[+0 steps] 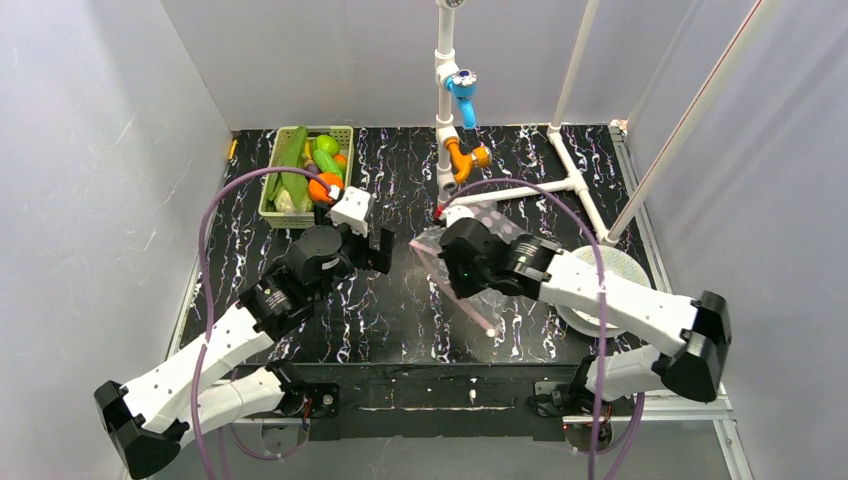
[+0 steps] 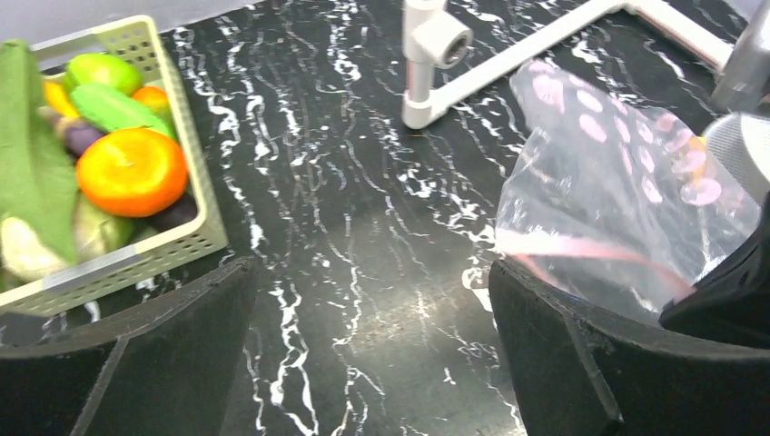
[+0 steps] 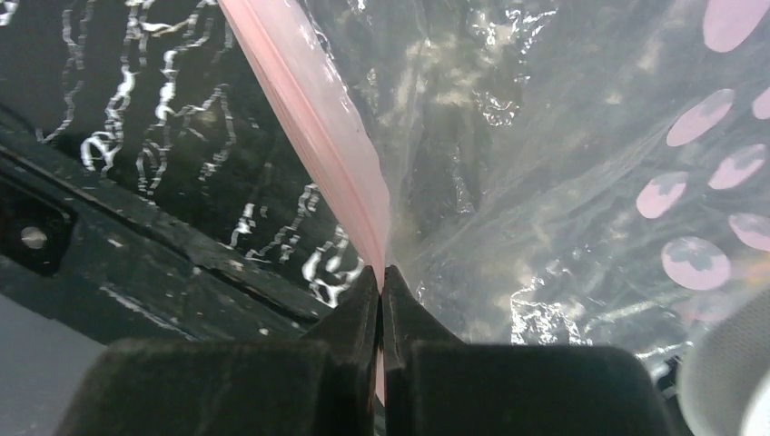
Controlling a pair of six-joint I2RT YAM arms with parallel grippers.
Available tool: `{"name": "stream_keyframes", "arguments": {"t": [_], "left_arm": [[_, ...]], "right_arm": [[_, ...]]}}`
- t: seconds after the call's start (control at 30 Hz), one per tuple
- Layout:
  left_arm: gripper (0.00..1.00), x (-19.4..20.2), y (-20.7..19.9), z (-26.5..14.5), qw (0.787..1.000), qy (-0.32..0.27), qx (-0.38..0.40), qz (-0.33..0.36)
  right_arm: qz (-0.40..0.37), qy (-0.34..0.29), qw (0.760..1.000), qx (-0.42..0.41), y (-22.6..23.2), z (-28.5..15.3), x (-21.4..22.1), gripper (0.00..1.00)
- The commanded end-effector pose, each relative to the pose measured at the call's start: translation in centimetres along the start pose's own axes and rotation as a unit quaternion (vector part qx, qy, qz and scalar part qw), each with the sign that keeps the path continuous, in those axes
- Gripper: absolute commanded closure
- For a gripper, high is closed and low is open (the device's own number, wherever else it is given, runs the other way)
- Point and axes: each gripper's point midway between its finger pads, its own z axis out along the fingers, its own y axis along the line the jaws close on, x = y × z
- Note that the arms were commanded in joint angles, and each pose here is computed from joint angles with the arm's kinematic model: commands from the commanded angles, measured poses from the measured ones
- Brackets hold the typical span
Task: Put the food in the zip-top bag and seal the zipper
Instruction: Open the zipper of the food storage bag at the center of the board.
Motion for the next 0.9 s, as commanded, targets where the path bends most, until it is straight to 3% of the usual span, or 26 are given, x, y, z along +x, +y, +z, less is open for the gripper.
{"name": "stream_keyframes", "arguments": {"t": [0.0,0.2,0.47,0.57,0.7,0.87], "left_arm": [[0.02,-1.2,3.6,-0.8,0.996,-0.038,-0.085,0.006],[0.02,-0.7,5.2,0.5,0.995,-0.015,-0.092,-0.036],[0.02,0.2,11.5,2.1,0.979,0.021,-0.152,-0.133],[0.02,1.6,15.2,3.0,0.96,0.05,-0.2,-0.188],[0.02,2.4,19.6,4.1,0.918,0.089,-0.233,-0.308],[0.0,2.4,25.4,6.1,0.907,0.111,-0.318,-0.253]], "right_arm": [[0.018,-0.079,0.99,-0.117,5.5,0.2,-4.8,0.99],[0.038,-0.067,0.989,-0.124,5.8,1.1,-3.8,0.99],[0.052,-0.093,0.988,-0.11,4.4,0.0,-3.6,0.99],[0.052,-0.101,0.987,-0.112,4.2,-0.6,-3.9,0.99],[0.053,-0.106,0.986,-0.115,4.1,-1.1,-3.9,0.99],[0.058,-0.105,0.985,-0.124,4.0,-1.6,-3.4,0.99]]}}
